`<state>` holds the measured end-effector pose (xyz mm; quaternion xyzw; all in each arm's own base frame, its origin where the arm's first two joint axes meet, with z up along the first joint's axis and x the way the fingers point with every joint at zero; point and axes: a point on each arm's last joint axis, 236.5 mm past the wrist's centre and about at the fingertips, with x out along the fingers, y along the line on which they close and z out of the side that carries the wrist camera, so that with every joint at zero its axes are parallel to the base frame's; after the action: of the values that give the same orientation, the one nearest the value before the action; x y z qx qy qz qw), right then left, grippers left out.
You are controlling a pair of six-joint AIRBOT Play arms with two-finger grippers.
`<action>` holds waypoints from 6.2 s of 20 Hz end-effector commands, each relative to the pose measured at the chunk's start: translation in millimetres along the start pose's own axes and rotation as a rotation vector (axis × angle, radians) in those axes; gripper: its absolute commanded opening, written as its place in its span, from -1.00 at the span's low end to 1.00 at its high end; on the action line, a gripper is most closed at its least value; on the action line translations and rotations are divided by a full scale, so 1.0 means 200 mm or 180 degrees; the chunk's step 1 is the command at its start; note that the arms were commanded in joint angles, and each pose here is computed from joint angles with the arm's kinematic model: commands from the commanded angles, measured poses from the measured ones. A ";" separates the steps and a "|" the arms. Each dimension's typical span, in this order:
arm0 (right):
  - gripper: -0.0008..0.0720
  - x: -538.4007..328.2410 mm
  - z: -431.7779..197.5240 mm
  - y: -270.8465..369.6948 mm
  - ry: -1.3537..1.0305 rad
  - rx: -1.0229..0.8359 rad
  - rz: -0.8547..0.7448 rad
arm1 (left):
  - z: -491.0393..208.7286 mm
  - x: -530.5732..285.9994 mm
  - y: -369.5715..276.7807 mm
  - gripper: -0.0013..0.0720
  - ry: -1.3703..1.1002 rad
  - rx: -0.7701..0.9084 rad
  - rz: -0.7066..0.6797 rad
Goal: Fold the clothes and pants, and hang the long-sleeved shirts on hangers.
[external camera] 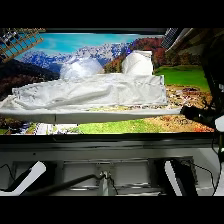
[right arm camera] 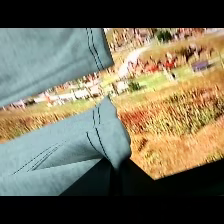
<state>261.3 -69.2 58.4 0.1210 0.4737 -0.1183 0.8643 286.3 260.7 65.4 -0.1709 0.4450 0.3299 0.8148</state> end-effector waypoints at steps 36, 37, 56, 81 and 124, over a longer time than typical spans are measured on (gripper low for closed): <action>0.43 1.13 0.87 0.23 0.0763 0.0270 0.0352 | 0.32 0.69 -0.89 0.36 0.0015 0.0113 -0.0596; 0.42 1.06 0.91 0.21 0.0658 0.0166 0.0298 | 0.32 0.65 -0.81 0.36 0.0076 0.0137 -0.0507; 0.31 0.47 0.26 0.21 0.0564 0.0171 0.0391 | -0.05 0.85 -0.83 0.88 0.0616 -0.0207 -0.1058; 0.64 0.86 -0.09 0.34 0.0463 0.2305 0.0878 | -0.03 0.58 -0.63 -0.90 0.0653 0.0210 -0.0650; -0.89 0.49 0.18 0.31 0.0773 0.0249 0.0477 | -0.16 0.32 0.03 -0.90 0.0514 0.0498 0.0454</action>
<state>407.1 -22.5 20.7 0.2467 0.5240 -0.0368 0.8144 343.2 264.0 14.2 -0.1074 0.5122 0.3034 0.7963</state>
